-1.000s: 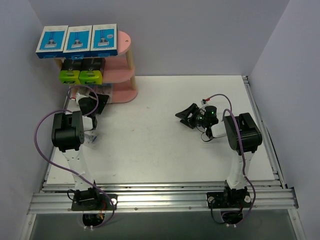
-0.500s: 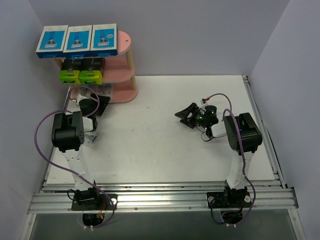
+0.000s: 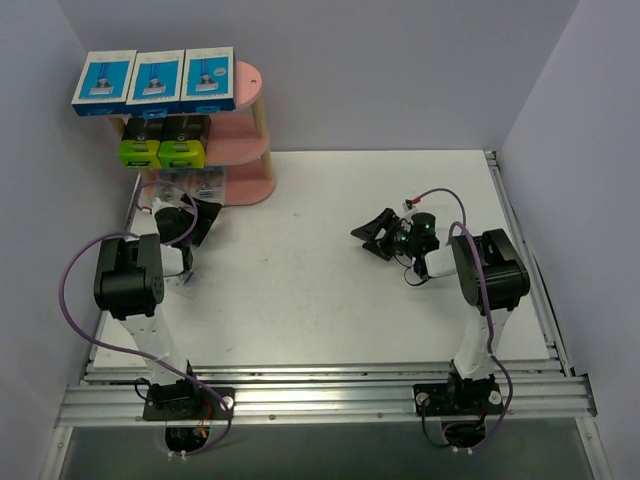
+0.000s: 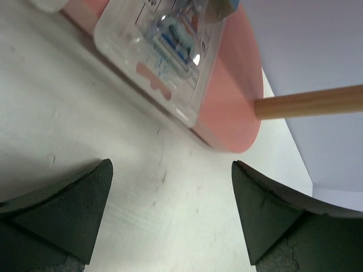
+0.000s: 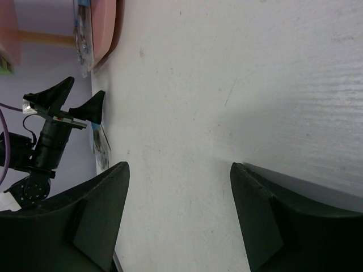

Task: Place and organize the shaving razors onto the shelf

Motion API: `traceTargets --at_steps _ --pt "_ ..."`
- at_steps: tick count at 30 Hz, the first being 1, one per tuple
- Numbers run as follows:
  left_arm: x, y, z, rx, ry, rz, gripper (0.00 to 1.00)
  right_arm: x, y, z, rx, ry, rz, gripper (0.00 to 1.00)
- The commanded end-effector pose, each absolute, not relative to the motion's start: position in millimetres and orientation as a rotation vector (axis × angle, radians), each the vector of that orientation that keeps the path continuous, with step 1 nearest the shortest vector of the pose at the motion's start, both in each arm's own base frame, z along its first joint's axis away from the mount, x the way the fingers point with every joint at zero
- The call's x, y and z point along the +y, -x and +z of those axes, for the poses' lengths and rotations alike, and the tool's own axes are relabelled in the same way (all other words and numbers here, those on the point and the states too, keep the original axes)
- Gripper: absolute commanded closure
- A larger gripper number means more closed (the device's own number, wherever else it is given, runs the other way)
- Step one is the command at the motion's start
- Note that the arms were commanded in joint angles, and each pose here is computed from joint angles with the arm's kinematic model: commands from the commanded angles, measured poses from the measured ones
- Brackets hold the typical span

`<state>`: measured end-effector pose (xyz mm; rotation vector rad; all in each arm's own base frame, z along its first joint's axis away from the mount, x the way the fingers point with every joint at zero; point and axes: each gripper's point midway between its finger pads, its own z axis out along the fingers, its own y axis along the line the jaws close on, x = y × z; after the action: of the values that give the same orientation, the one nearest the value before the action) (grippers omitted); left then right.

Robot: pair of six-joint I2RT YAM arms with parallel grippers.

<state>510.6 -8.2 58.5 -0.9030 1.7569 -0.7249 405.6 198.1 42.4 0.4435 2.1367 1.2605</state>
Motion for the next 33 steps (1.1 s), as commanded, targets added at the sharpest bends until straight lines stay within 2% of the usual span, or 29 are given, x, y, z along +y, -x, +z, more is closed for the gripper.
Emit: traceTargets --at_steps 1,7,12,18,20,21,25,26,27,28,29,33 --pt "-4 -497 95 1.713 0.854 -0.697 0.06 194 -390 37 2.193 -0.444 1.233 0.32" --pt "-4 -457 131 1.749 0.844 -0.654 0.06 203 -382 48 2.189 -0.409 1.245 0.32" --pt "5 -424 177 1.772 0.784 -0.540 0.06 234 -367 57 2.229 -0.252 1.236 0.37" --pt "37 -367 195 1.846 0.734 -0.322 0.06 258 -349 64 2.261 -0.166 1.221 0.38" --pt "42 -354 188 1.881 0.749 -0.337 0.00 264 -343 64 2.267 -0.159 1.235 0.39" --pt "54 -346 184 1.886 0.794 -0.318 0.04 266 -342 63 2.271 -0.163 1.239 0.40" --pt "70 -323 147 1.989 0.913 -0.296 0.29 270 -332 60 2.292 -0.155 1.250 0.41" --pt "72 -321 141 2.001 0.935 -0.296 0.58 270 -330 60 2.297 -0.150 1.251 0.41" --pt "74 -317 132 2.020 0.974 -0.281 0.77 269 -328 59 2.301 -0.148 1.248 0.41" --pt "76 -318 131 2.018 0.994 -0.272 0.85 268 -327 60 2.301 -0.144 1.244 0.41" --pt "77 -319 130 2.017 0.996 -0.276 0.89 267 -324 57 2.311 -0.142 1.238 0.41" --pt "80 -322 116 2.040 1.046 -0.265 0.89 263 -317 55 2.309 -0.142 1.234 0.41"
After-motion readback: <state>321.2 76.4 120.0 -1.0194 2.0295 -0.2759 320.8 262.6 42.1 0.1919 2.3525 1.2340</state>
